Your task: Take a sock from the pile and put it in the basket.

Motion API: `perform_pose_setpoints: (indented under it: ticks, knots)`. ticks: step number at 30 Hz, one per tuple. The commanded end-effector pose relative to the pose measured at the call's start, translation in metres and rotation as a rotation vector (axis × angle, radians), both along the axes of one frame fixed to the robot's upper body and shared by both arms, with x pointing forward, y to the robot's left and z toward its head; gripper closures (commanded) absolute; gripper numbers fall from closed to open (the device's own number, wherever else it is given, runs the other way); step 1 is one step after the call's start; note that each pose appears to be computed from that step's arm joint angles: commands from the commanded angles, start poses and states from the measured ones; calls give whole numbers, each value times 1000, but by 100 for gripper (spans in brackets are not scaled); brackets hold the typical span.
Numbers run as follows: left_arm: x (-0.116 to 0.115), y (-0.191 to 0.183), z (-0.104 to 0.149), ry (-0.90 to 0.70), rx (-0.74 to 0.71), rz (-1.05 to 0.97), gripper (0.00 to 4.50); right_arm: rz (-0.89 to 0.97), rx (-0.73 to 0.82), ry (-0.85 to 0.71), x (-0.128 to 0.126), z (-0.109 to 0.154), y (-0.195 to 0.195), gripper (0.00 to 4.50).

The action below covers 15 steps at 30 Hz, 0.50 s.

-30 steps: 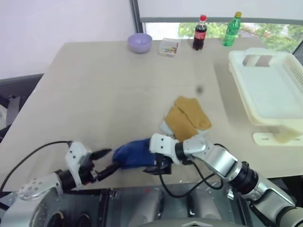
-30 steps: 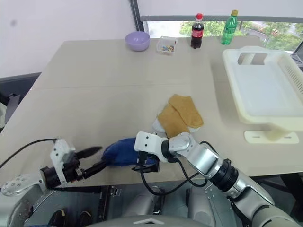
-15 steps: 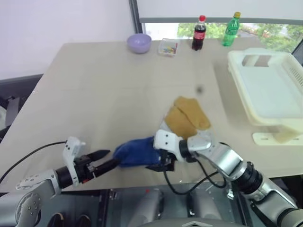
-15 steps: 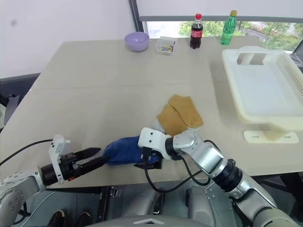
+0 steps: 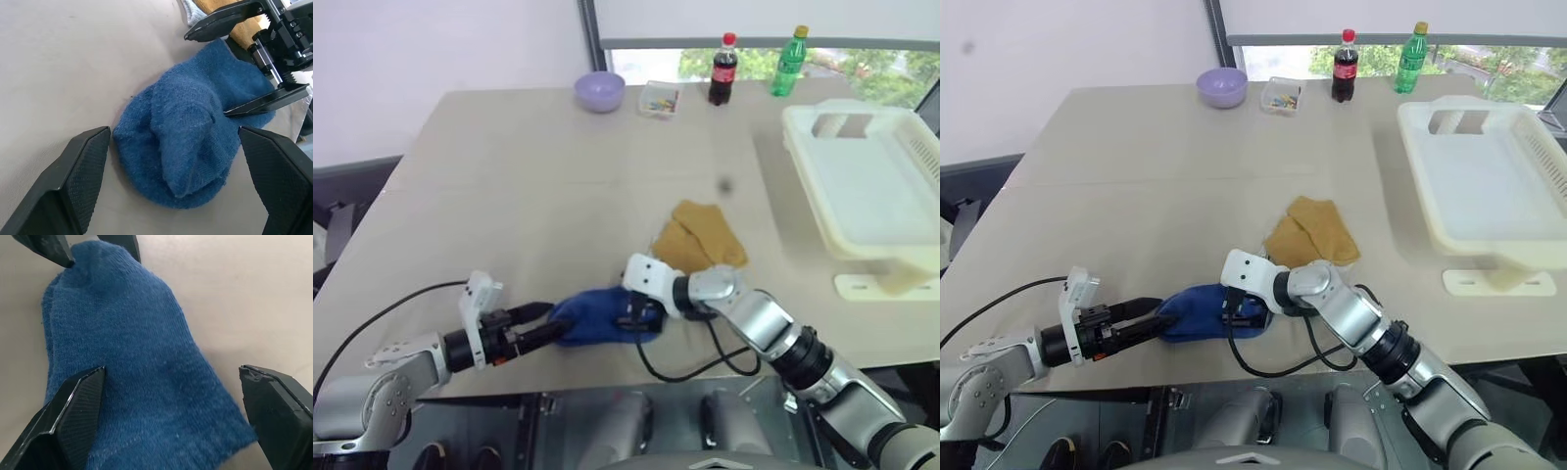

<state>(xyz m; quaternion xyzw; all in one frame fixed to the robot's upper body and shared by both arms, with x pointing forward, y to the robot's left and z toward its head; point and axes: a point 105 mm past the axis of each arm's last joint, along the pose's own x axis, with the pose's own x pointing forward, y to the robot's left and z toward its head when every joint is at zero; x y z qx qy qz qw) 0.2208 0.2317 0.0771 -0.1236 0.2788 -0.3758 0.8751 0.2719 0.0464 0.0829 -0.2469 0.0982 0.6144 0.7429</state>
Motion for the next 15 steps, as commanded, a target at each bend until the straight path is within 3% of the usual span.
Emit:
perform_pose_setpoints:
  ticks: [1,9,15]
  knots:
    - [-15,-2,-32,175,0,-2,3,13,-15,1,-6,-7,3,0]
    - [-15,-34,-37,319,-117,-73,3,12,-32,-14,-4,-9,3,0]
    - [-12,-25,-37,309,-95,-48,3,13,53,2,-5,24,-1,0]
